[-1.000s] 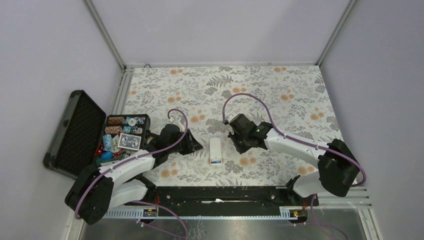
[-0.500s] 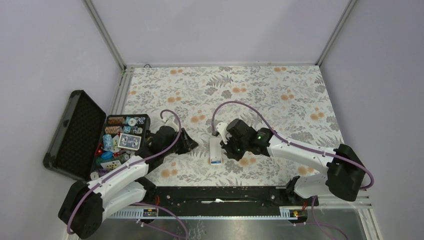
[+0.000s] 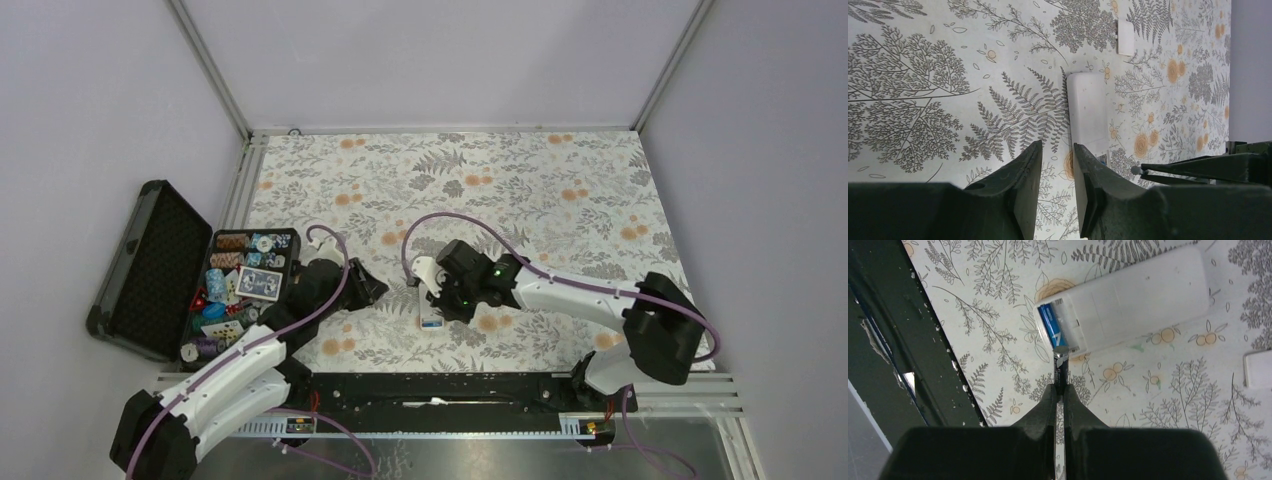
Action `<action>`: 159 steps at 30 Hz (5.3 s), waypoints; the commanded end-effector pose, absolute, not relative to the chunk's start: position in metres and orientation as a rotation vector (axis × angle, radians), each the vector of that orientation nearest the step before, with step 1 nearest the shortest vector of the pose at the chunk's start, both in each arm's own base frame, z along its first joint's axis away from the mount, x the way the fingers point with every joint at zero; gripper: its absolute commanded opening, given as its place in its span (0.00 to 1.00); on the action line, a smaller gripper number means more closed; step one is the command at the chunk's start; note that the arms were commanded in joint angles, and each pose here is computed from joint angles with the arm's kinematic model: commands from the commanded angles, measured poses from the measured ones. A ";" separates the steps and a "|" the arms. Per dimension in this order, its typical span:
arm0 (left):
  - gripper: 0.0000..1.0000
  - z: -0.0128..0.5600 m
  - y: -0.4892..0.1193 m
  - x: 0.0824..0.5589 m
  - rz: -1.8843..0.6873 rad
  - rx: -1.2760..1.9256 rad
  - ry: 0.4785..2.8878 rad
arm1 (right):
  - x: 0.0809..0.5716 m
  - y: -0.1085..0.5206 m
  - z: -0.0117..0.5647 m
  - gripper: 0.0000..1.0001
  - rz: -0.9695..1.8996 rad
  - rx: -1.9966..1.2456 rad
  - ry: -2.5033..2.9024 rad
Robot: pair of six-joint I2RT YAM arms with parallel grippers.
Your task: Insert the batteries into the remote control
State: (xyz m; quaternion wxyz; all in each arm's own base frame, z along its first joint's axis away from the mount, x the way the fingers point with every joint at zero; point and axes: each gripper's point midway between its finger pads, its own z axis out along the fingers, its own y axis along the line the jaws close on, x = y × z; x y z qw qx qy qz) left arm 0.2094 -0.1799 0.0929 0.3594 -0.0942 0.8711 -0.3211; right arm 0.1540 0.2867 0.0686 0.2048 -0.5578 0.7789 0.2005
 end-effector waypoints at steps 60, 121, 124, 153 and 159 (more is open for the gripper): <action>0.38 0.097 -0.162 0.214 -0.761 -0.269 2.167 | 0.158 0.312 0.031 0.12 0.381 -1.820 2.236; 0.39 0.080 -0.205 0.206 -0.935 -0.165 2.289 | 0.187 0.260 0.082 0.38 0.366 -0.781 2.281; 0.40 0.077 -0.213 0.204 -0.969 -0.144 2.310 | 0.188 0.258 0.084 0.34 0.448 -0.663 2.332; 0.34 0.057 -0.268 0.179 -1.266 -0.030 2.426 | 0.162 0.305 0.062 0.33 0.793 -0.410 2.596; 0.31 0.051 -0.269 0.178 -1.259 -0.030 2.443 | 0.165 0.309 0.059 0.32 0.798 -0.385 2.602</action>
